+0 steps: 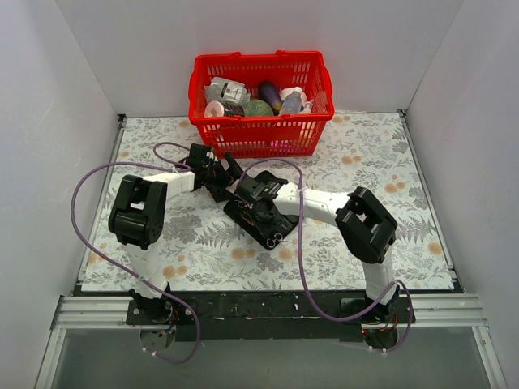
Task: Sort the hair-cutting tools
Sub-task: Place the scissors in the hairdressing tool bag.
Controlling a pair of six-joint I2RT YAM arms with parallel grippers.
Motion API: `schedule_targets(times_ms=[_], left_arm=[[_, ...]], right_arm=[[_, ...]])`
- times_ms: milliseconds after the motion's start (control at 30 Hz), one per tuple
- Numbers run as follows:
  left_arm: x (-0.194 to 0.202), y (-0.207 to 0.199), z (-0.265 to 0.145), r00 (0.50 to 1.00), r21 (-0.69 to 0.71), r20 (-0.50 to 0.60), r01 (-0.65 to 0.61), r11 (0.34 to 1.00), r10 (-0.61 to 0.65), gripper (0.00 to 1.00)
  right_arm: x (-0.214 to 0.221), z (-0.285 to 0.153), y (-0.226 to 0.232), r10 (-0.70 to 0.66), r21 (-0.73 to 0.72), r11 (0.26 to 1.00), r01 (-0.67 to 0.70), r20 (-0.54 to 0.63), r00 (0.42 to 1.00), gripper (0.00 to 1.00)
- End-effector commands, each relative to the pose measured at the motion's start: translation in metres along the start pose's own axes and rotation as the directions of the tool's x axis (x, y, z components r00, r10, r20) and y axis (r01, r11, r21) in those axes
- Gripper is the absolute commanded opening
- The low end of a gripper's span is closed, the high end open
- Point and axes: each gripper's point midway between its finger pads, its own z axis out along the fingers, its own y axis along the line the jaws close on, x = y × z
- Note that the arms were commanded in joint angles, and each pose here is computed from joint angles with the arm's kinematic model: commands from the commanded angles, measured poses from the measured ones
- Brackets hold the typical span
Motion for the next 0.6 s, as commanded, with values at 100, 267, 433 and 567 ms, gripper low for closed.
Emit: schedule_targets(times_ms=[100,267,433,567], left_arm=[[0.027,0.028,0.002,0.998,-0.098,-0.06,0.017,0.995,-0.023,0.98],[0.028,0.029,0.001,0.998,-0.1,-0.06,0.015,0.995,-0.021,0.98],[0.027,0.027,0.001,0.998,-0.093,-0.06,0.017,0.996,-0.023,0.98],[0.027,0.023,0.001,0.997,-0.079,-0.066,0.024,0.997,-0.029,0.98]], right_arm=[[-0.001,-0.019,-0.014,-0.02,0.068,0.997,0.02,0.0,1.0,0.01],[0.009,-0.017,-0.016,-0.014,0.066,0.998,0.015,-0.02,1.0,0.01],[0.016,-0.022,-0.021,-0.013,0.078,0.997,0.014,-0.017,1.0,0.01],[0.023,-0.021,-0.023,-0.016,0.08,0.997,0.018,-0.022,1.0,0.01]])
